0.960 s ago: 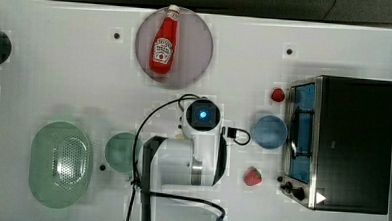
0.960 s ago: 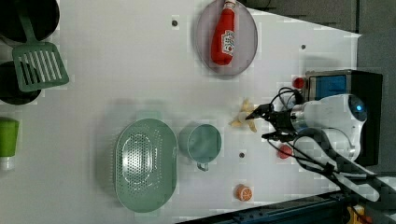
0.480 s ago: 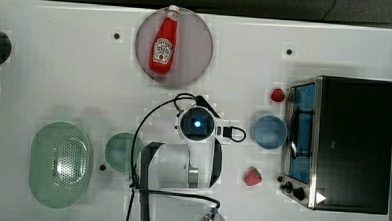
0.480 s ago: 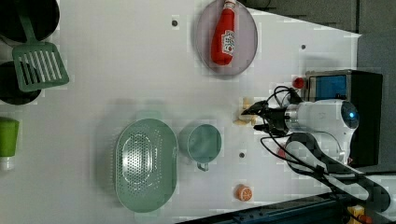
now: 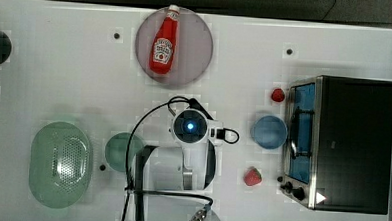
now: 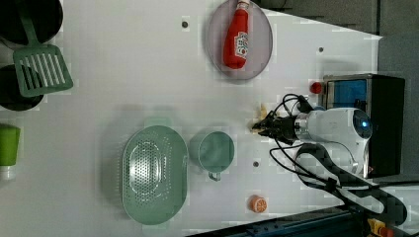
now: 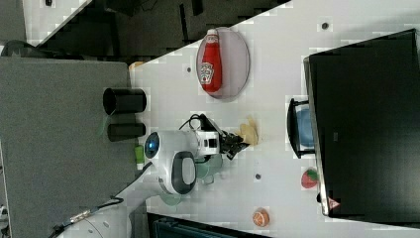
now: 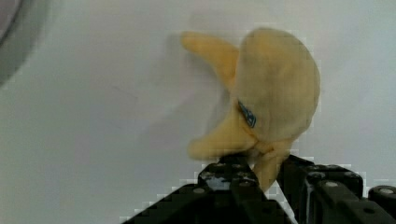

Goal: Pick banana from table and place on oven.

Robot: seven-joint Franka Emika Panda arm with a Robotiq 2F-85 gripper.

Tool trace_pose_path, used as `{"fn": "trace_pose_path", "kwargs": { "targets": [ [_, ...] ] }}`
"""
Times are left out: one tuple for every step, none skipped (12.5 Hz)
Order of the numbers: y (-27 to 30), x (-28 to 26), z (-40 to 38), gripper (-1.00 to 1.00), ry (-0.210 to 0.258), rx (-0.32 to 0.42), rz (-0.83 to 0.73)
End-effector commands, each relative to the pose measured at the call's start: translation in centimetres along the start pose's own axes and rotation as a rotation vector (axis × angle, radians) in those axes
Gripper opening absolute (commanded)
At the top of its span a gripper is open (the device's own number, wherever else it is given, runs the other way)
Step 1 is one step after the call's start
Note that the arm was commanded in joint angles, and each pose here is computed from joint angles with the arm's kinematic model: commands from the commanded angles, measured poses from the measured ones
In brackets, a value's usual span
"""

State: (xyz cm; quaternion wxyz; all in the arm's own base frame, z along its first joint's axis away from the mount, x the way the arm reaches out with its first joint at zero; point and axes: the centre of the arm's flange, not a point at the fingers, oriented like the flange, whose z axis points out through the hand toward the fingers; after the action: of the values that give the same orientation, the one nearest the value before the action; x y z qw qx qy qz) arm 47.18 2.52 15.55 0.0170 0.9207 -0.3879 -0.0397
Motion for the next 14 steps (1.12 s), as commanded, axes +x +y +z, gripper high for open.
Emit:
{"fn": "trace_pose_path", "kwargs": {
  "targets": [
    [-0.1,2.2,-4.7,-0.58,0.059,0.057,0.037],
    [-0.3,2.3,-7.5,-0.58,0.081,0.078,0.036],
    [-0.2,2.3,-10.8,-0.58,0.093,0.087,0.036],
    [-0.1,2.2,-14.5,-0.58,0.102,0.090,0.036],
    [0.2,2.0,-18.5,-0.58,0.102,0.085,0.039],
    [0.6,1.7,-22.6,-0.58,0.100,0.077,0.042],
    [1.2,1.6,-26.6,-0.58,0.095,0.068,0.050],
    [2.0,1.5,-30.4,-0.58,0.088,0.060,0.063],
    [3.0,1.8,-33.7,-0.58,0.080,0.054,0.082],
    [4.3,2.6,-36.6,-0.58,0.073,0.055,0.108],
    [5.7,3.9,-38.8,-0.58,0.065,0.058,0.138],
    [7.1,5.5,-40.2,-0.58,0.062,0.066,0.168],
    [8.5,7.4,-41.1,-0.58,0.067,0.076,0.176],
    [9.9,9.6,-41.5,-0.58,0.075,0.080,0.154]
  ]
}}
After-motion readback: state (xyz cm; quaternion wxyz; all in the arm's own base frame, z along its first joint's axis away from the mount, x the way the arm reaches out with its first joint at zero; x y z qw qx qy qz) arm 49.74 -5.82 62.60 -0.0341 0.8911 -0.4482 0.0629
